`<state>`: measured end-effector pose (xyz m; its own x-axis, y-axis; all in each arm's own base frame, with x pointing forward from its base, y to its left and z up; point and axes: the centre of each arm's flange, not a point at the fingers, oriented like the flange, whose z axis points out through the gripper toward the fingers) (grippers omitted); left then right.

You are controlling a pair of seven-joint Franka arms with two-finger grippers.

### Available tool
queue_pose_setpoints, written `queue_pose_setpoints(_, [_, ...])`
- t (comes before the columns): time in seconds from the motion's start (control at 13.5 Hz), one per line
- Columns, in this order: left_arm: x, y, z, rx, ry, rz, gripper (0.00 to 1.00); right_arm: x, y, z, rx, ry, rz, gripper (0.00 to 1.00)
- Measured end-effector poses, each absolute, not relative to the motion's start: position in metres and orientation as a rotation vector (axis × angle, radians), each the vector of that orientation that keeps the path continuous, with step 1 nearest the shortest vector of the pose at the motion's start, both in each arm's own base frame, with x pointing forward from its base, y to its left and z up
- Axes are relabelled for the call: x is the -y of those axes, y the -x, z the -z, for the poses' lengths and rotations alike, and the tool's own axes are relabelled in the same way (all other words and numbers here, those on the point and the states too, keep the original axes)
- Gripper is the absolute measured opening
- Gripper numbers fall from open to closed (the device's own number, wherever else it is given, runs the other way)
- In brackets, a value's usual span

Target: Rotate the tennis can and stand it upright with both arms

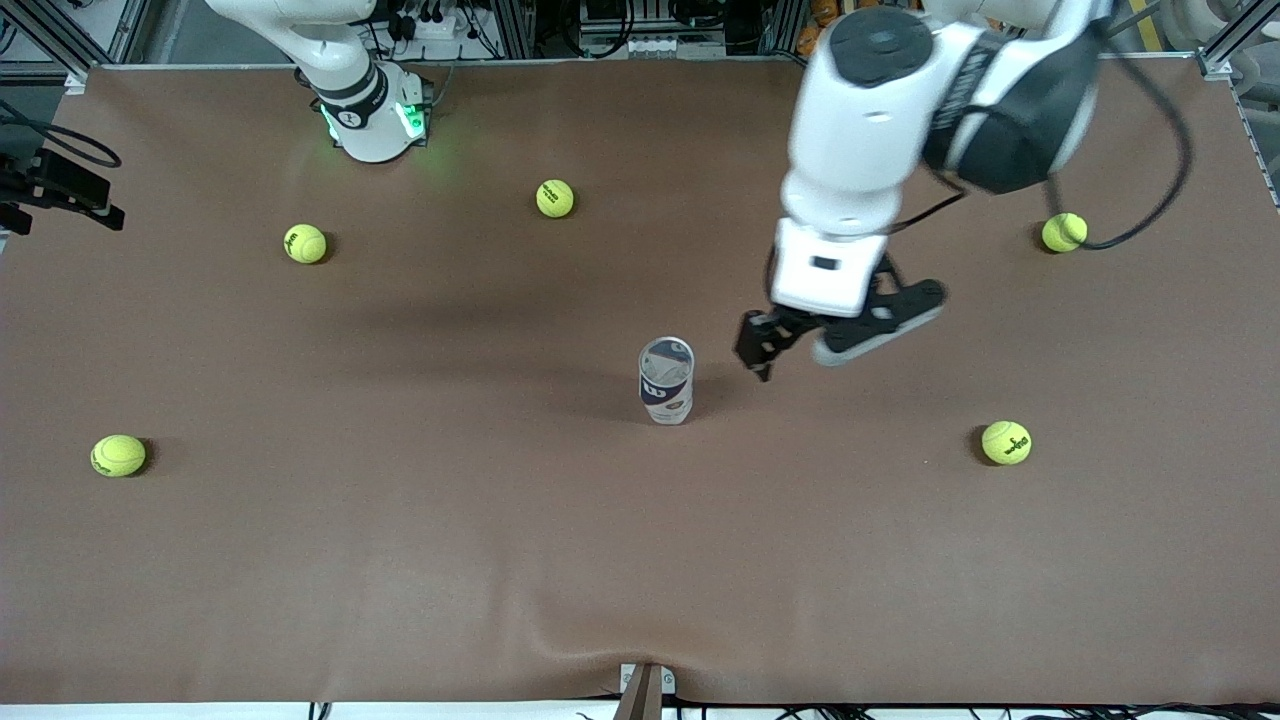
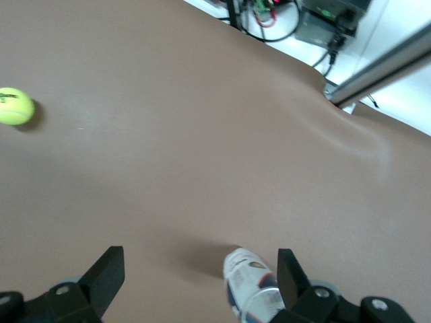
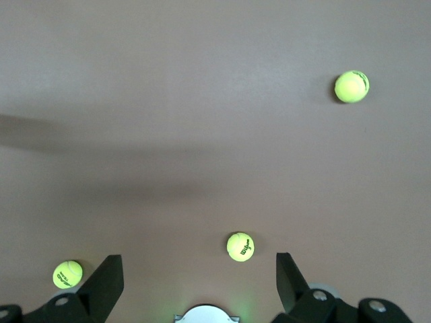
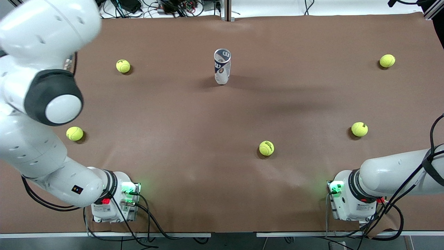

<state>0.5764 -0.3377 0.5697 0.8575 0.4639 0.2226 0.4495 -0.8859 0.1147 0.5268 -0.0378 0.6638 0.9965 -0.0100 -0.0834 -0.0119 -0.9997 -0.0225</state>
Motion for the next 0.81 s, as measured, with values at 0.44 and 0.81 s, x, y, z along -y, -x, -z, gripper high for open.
queue_pose_setpoints(0.44, [0.195,-0.584,-0.622,-0.488,-3.071,-0.168,1.0,0.039,-0.527,-0.664,-0.079,3.124,-0.131,1.0])
queue_pose_setpoints(0.81, [0.134,-0.574,-0.617,-0.229,-3.156,-0.034,1.0,0.032,-0.528,-0.664,-0.059,3.131,-0.127,1.0])
